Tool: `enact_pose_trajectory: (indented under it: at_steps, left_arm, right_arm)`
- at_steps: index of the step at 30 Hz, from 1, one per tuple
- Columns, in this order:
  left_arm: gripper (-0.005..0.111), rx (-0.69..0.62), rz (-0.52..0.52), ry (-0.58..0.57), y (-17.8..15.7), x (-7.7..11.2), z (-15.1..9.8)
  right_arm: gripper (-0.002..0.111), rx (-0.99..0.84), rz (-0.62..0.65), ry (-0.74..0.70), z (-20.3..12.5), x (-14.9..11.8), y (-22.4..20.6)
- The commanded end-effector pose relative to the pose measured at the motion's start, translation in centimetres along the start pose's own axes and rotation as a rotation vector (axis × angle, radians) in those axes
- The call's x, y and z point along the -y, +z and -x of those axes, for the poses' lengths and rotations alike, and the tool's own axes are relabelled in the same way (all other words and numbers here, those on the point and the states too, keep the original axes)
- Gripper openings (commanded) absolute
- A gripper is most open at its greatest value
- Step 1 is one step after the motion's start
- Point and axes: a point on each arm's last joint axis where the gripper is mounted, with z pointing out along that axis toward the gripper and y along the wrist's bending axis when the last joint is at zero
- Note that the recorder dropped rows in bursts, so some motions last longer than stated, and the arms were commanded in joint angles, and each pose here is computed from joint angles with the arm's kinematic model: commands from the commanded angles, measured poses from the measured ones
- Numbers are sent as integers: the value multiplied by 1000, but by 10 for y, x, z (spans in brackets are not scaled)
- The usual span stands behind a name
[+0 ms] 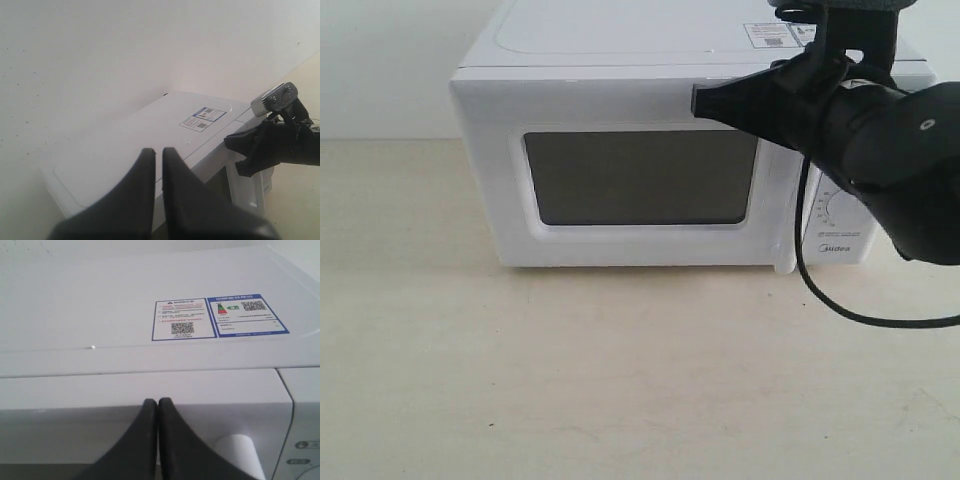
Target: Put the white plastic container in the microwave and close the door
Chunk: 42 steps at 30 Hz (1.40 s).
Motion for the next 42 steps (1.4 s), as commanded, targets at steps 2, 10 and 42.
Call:
enact_pose_trajectory:
  at_steps: [2,10,42]
  left_arm:
    - [4,10,-5,-8,-3,1,3]
    - [4,10,-5,-8,-3,1,3]
    - [4,10,-5,-8,-3,1,3]
  right_arm:
    - [0,8,22,0,8,0,-2]
    - [0,26,122,-74,34,2,-28]
    - [0,2,172,-6,12,34,-86]
